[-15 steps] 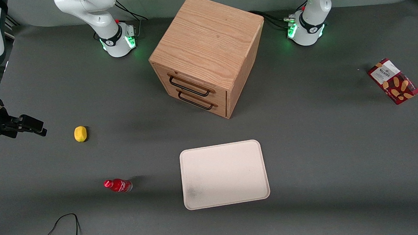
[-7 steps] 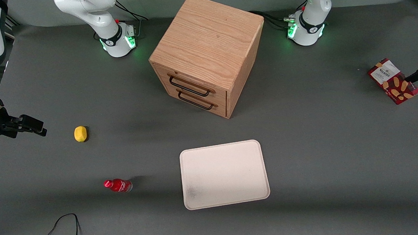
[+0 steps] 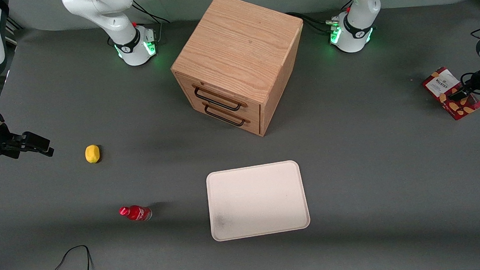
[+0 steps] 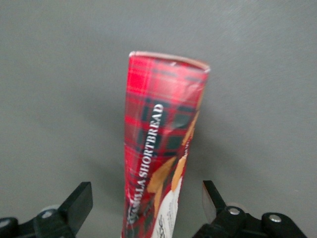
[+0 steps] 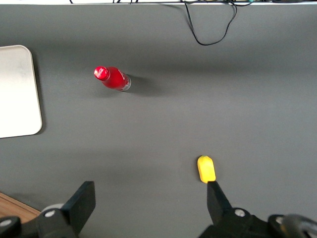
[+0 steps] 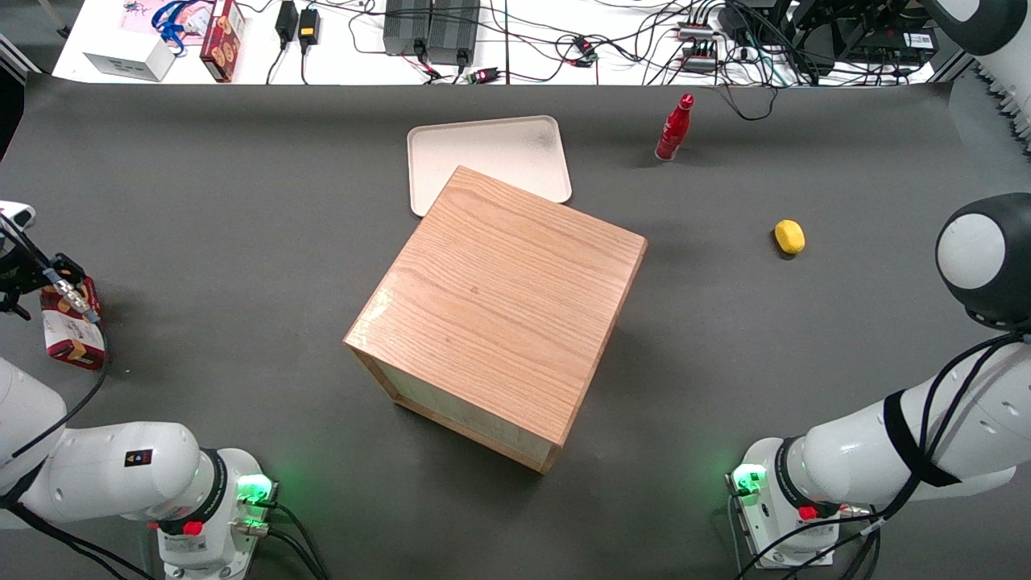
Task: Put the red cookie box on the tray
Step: 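Close the left gripper on the end of the red shortbread box, then lift the box and carry it with the left gripper toward the white tray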
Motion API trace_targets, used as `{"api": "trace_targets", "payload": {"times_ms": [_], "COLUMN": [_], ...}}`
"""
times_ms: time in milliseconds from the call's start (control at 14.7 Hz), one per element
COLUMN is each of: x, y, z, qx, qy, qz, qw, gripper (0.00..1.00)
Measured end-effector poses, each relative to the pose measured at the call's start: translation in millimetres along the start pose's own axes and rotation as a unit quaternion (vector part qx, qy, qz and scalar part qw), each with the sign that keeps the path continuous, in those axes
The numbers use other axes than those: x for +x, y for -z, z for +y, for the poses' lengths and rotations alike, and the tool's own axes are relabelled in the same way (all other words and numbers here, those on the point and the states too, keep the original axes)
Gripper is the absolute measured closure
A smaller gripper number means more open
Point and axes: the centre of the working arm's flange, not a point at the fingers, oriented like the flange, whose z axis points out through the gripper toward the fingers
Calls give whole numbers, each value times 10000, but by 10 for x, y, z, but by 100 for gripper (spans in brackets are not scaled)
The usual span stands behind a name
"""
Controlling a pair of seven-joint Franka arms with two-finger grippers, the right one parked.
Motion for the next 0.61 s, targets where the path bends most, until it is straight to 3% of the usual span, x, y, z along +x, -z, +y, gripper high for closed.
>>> {"api": "trace_targets", "payload": {"times_ms": [136,341,477,614], "x": [-9,-35,-59,-49], "y": [-92,-165,-179,-161], "z": [-12,-5,1,16], "qx": [-96,-301,-343,-353], "qy": [56,17,-30,-96], "qz": [-85,-209,-355,-383], "qw": [9999,9993,9988,9986], "gripper": [5,36,59,80]}}
